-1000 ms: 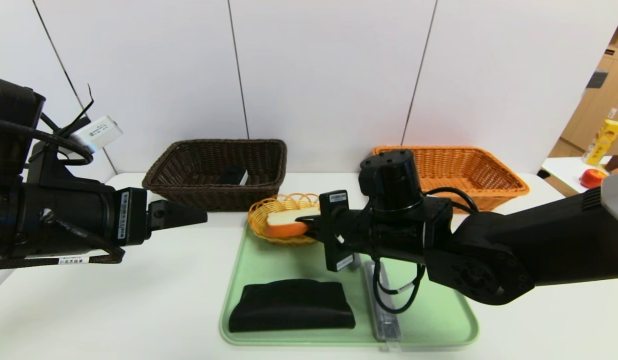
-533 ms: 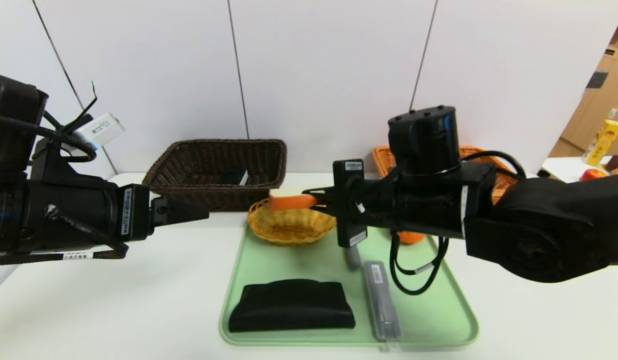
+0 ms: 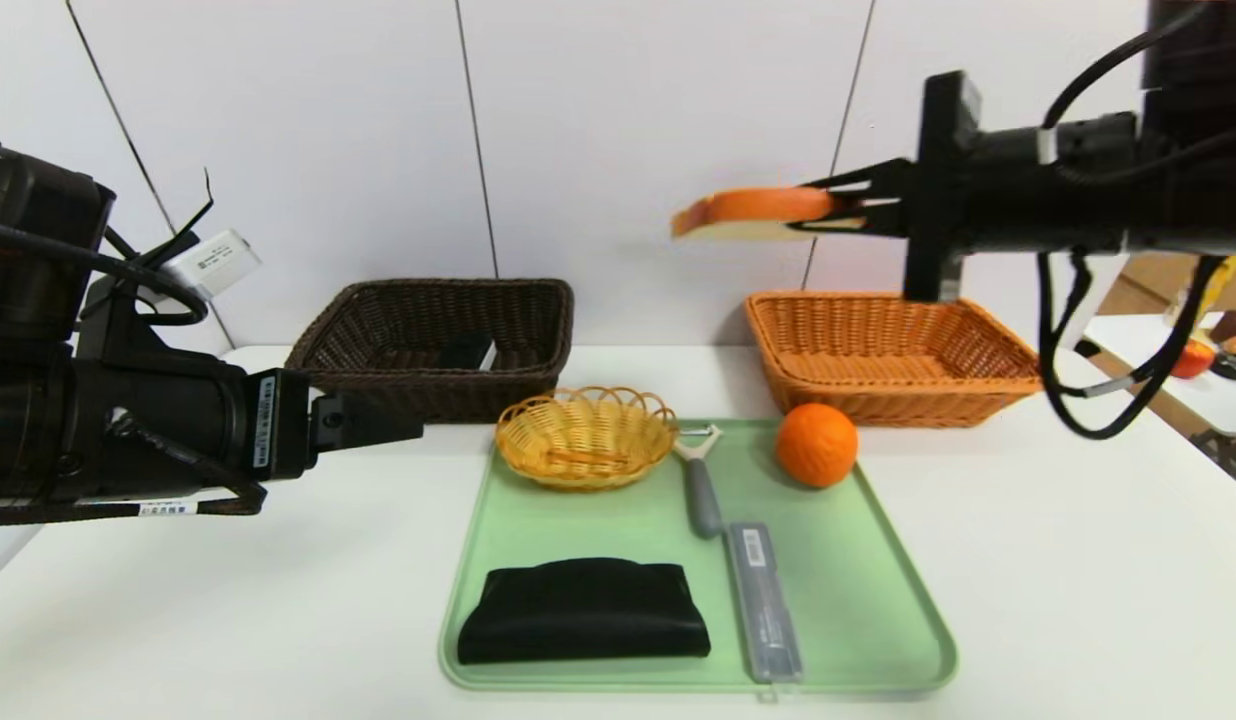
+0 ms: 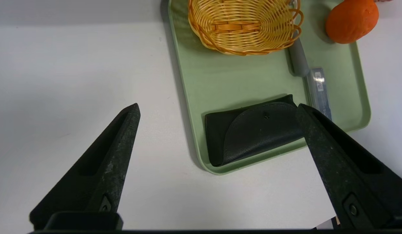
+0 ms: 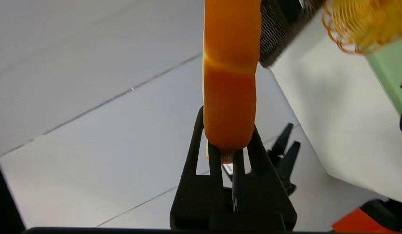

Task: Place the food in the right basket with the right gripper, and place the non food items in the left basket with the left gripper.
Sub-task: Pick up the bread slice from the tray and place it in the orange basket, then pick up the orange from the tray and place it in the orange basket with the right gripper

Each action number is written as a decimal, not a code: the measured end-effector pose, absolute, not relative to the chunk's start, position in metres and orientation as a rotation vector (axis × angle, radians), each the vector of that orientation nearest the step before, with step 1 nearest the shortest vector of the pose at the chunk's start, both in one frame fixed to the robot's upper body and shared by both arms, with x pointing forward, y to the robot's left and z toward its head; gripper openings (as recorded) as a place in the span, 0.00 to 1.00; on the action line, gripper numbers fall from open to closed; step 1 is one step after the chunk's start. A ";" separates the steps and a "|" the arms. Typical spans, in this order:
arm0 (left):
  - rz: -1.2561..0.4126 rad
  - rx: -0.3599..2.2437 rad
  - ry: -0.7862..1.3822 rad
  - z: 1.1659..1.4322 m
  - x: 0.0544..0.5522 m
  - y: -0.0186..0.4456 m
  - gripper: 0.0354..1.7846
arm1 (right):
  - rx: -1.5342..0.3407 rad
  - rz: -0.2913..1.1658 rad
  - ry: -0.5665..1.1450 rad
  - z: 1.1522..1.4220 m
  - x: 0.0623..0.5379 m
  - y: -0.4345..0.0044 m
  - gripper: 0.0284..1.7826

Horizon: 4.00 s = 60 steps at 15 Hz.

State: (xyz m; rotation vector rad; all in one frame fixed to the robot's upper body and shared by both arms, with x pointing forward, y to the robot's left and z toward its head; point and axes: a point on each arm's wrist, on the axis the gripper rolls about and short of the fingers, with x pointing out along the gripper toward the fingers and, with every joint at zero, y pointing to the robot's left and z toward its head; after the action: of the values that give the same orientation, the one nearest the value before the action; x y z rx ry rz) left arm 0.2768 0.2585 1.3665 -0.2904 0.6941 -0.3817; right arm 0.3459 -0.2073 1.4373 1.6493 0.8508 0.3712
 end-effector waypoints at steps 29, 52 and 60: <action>-0.404 -0.289 0.681 1.363 0.289 0.251 0.94 | 1.721 -0.159 0.834 1.333 0.471 -0.343 0.61; -0.413 -0.292 0.646 1.369 0.273 0.257 0.94 | 0.135 -0.043 1.023 1.347 0.370 -0.190 0.94; -0.414 -0.290 0.639 1.370 0.272 0.257 0.94 | 0.121 -0.065 1.047 1.318 0.411 -0.168 0.95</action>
State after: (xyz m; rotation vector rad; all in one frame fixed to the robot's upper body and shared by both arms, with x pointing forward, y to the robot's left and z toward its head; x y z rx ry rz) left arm 0.2721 0.2575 1.3701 -0.2897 0.6388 -0.4142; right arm 0.4110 -0.1675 1.3177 0.1210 1.0471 -0.0655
